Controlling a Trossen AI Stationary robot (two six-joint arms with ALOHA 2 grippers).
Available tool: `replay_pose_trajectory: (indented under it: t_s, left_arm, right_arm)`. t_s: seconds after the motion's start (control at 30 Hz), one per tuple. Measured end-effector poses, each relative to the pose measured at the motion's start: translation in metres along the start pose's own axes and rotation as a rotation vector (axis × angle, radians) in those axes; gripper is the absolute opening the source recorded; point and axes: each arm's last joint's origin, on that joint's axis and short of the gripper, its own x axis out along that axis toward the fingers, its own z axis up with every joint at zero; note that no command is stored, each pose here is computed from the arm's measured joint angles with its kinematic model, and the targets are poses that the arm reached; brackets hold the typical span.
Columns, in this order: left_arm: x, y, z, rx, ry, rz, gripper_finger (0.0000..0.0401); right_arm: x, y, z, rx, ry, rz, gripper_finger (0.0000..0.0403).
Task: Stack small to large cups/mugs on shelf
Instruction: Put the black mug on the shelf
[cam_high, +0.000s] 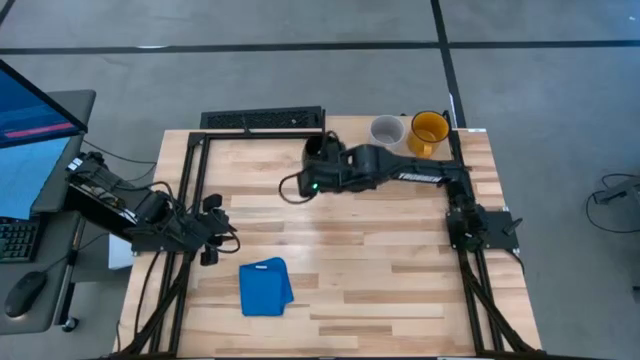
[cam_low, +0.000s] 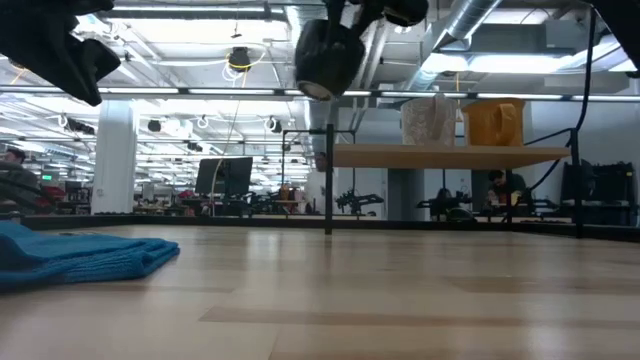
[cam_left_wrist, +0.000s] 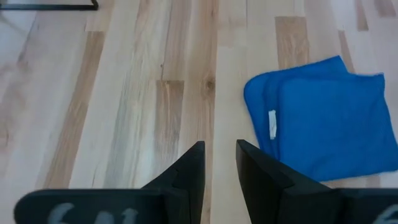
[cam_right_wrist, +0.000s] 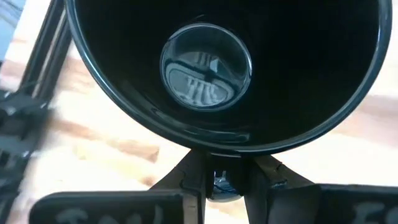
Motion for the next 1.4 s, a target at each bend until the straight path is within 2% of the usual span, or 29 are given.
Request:
replay_pose_trajectory:
  t_s: [0.23,0.63,1.13,1.4]
  left_arm:
    - [0.000,-0.001,0.001,-0.034,-0.013,-0.004,0.0082]
    - [0.000,-0.001,0.002,-0.060,-0.017,-0.003,0.0082]
    - [0.000,-0.001,0.002,-0.074,-0.018,-0.002,0.0082]
    - [0.000,-0.001,0.002,-0.101,-0.018,-0.001,0.0082]
  right_arm:
    - [-0.019,-0.024,0.030,0.028,-0.067,-0.016,0.0080]
    - [-0.004,-0.049,0.072,0.063,-0.108,-0.107,0.0080]
    - [0.001,-0.059,0.079,0.070,-0.091,-0.164,0.0080]
    - [0.023,-0.059,0.084,0.095,-0.097,-0.170,0.0080]
